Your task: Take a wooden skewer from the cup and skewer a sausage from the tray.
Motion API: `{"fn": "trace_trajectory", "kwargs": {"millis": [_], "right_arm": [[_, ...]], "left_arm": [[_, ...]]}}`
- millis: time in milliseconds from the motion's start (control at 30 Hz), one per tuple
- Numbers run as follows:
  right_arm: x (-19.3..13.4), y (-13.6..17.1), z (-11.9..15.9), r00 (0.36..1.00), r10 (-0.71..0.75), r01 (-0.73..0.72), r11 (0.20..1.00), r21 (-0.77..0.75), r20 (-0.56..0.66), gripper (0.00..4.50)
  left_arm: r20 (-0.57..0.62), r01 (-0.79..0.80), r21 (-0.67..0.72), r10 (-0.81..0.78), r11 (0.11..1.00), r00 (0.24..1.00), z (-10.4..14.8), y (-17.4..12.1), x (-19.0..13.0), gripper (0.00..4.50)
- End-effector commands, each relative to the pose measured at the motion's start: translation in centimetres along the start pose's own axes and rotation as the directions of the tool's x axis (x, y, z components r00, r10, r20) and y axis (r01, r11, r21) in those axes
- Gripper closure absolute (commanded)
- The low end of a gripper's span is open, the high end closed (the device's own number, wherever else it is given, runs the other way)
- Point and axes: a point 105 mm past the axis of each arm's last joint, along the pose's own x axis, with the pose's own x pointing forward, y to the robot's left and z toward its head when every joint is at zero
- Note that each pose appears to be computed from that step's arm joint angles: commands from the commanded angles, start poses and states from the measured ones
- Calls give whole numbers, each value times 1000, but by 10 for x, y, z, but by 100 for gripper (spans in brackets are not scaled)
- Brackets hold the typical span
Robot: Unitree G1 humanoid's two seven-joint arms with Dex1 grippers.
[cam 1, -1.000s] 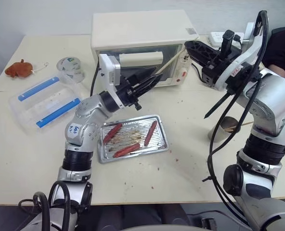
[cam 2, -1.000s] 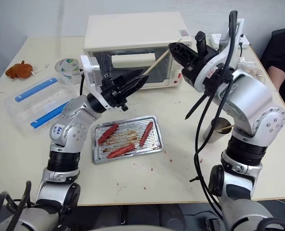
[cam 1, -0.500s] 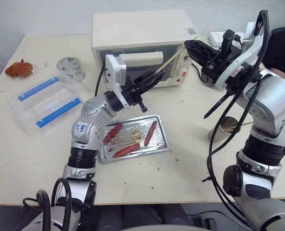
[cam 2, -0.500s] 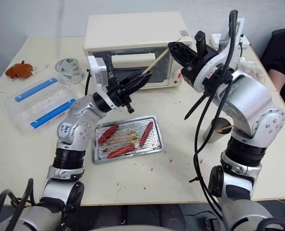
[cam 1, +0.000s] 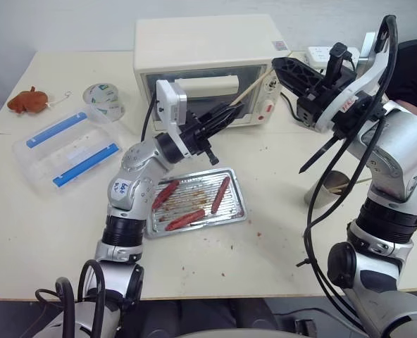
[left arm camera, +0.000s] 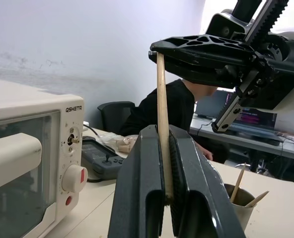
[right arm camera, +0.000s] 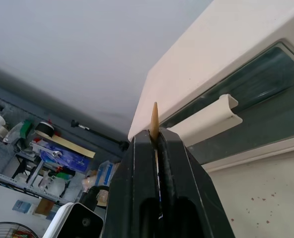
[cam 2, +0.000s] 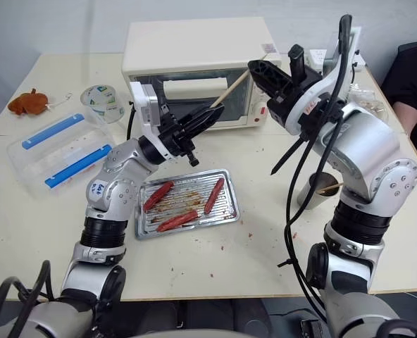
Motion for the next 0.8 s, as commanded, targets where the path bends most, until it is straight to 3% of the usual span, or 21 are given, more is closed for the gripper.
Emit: {"fn": "trace_trajectory", "kwargs": {"millis": [33, 200, 333, 500, 533, 633, 800], "right_arm": [[-6, 10, 1, 999, 38, -38, 999, -37, 5, 450], [-10, 5, 1, 1000, 13, -14, 995, -94, -17, 450], [-14, 6, 2, 999, 30, -36, 989, -145, -38, 353], [-19, 5, 4, 993, 6, -38, 960, -278, -116, 194], [-21, 3, 2, 990, -18, -32, 939, -342, -142, 194], [-27, -9, -13, 954, -131, -73, 771, -633, -269, 194], [-33, -36, -38, 868, -254, -276, 467, -840, -426, 194]], "left_arm": [[70, 7, 47, -11, 999, 997, 23, -1, 4, 448], [4, -16, 92, 15, 996, 1000, 19, 6, -4, 448], [-41, -41, 116, 46, 992, 998, 22, 16, -22, 450], [-92, -80, 155, 95, 985, 991, 28, 28, -43, 450], [-107, -78, 162, 96, 984, 990, 29, 29, -48, 450], [-213, -29, 170, 66, 985, 975, 32, 23, -72, 450], [-411, 52, 135, 8, 989, 912, 37, 11, -116, 450]]}}
